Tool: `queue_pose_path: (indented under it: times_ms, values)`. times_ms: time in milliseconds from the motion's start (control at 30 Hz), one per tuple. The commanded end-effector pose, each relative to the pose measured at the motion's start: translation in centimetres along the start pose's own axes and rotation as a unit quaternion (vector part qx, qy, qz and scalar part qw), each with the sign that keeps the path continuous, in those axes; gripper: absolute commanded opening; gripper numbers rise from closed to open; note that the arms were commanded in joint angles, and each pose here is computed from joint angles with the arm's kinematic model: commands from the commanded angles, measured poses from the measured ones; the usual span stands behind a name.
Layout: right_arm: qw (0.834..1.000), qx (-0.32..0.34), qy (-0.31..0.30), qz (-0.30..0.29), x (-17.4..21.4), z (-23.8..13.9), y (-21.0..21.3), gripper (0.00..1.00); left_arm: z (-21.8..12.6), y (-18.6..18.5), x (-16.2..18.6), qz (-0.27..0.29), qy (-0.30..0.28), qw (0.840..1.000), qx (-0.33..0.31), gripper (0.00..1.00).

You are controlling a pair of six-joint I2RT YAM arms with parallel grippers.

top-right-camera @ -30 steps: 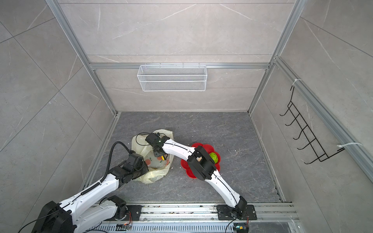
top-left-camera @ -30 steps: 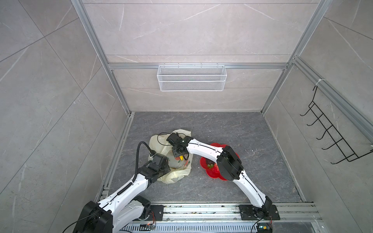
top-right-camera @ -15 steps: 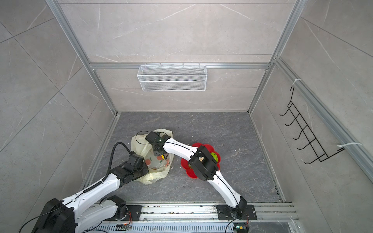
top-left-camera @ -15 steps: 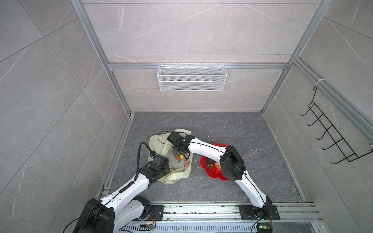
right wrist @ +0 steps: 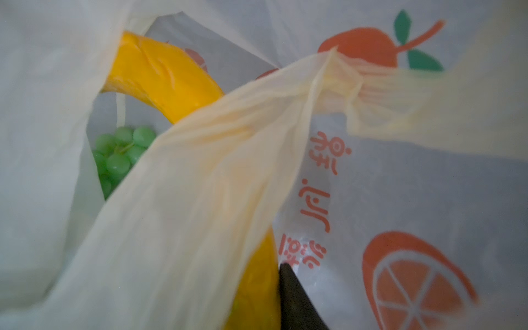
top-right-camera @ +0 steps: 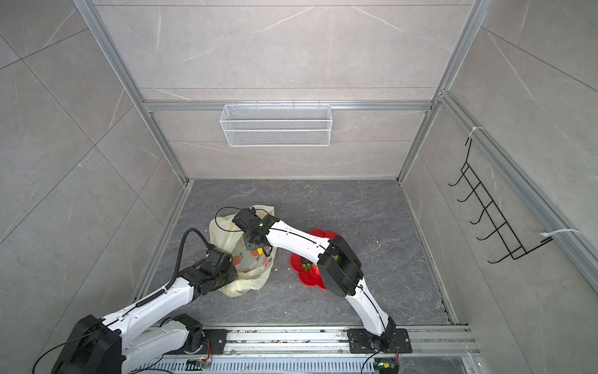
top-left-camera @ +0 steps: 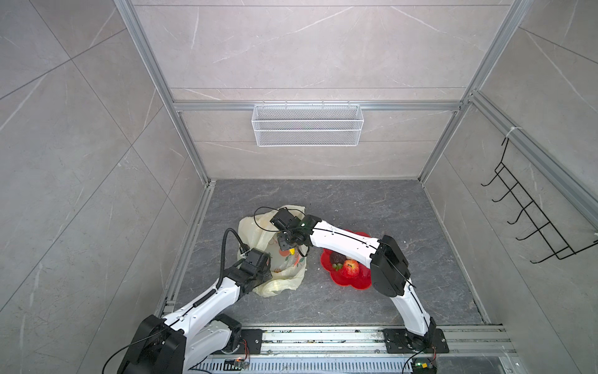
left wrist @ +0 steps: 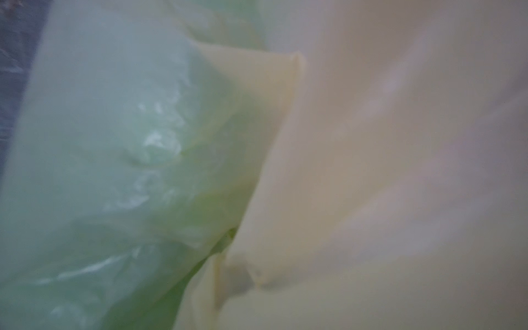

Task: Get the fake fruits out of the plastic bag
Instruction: 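Grasp the yellow banana inside the bag with the right gripper, then lift the yellow banana out and carry it over the red plate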

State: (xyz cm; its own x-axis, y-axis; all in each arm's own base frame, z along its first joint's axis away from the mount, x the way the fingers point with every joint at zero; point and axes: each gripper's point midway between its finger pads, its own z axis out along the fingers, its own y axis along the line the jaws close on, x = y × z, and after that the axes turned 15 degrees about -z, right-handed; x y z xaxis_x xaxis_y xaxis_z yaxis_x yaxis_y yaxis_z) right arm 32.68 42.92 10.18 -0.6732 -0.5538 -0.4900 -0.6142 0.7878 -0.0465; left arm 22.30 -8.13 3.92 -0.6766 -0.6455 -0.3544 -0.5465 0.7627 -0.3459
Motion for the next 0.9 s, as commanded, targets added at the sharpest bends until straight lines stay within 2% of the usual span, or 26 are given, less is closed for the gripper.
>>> queue_pose_path:
  times_ms: [0,333,867]
  values:
    - [1.0,-0.013,-0.01,0.001,0.9,-2.0,1.0,0.33,-1.0,0.4,-2.0,-0.025,-0.039,0.999,-0.012,0.12]
    - [0.999,-0.02,-0.024,0.015,4.5,-5.4,-0.3,0.34,-0.9,1.8,-3.5,-0.044,-0.056,0.996,-0.053,0.11]
    - [0.999,-0.03,-0.021,-0.001,8.4,-7.7,-1.1,0.34,-1.2,2.0,-3.8,-0.058,-0.06,0.995,-0.056,0.11]
